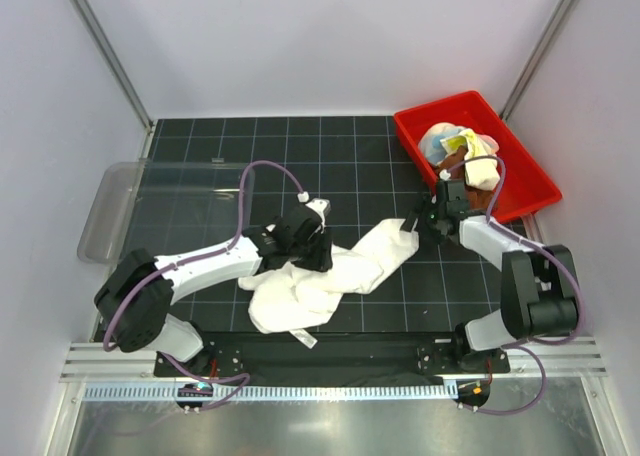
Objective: Fold and stack the towels
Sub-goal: Flatten out the crumpled towel
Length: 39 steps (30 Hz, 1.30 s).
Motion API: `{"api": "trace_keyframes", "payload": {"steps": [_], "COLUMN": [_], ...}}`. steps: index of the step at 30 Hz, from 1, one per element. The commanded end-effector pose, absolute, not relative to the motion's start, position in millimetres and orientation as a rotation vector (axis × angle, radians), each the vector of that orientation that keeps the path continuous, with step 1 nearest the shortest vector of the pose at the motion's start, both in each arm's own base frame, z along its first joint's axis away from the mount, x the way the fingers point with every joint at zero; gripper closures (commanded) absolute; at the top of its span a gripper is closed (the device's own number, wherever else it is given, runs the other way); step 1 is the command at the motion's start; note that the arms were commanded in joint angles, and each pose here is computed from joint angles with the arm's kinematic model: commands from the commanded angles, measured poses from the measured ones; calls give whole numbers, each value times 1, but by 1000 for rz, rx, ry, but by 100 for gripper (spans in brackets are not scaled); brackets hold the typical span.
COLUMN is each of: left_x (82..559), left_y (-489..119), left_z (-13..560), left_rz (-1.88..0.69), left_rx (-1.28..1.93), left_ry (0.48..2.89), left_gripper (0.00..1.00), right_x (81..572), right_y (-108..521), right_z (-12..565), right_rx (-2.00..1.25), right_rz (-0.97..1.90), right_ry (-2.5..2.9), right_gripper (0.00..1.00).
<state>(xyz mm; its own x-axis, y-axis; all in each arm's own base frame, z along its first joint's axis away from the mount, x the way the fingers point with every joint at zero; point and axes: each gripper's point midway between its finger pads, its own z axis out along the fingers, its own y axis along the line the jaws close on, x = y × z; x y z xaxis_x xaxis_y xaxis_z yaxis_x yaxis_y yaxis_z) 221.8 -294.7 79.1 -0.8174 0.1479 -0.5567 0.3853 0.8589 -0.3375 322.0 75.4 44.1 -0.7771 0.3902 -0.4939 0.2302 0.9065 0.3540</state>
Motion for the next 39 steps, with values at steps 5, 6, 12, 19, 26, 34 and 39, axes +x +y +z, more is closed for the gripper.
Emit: {"api": "trace_keyframes", "payload": {"steps": [5,6,12,19,26,34,39], "left_x": [227,227,228,233,279,286,284], "left_y": [-298,-297,-297,-326,-326,-366,-395], "left_z": [82,82,82,141,292,297,297], "left_rz": [-597,-596,-590,-761,-712,-823,-952], "left_rx": [370,368,366,404,471,678,689], "left_ry": [2479,2481,2480,2388,2062,1951,1899], "left_gripper": [52,52,52,51,28,23,22], "right_x": [360,362,360,366,338,316,303], "right_y": [80,85,93,81,98,119,128], "right_z": [39,40,40,159,290,354,400], "right_rx": [333,313,236,176,121,194,206], "right_rz": [415,454,510,431,590,835,968], "right_ry": [2423,2415,2406,2255,2046,1867,1710], "right_gripper": [28,28,56,99,99,99,99]}}
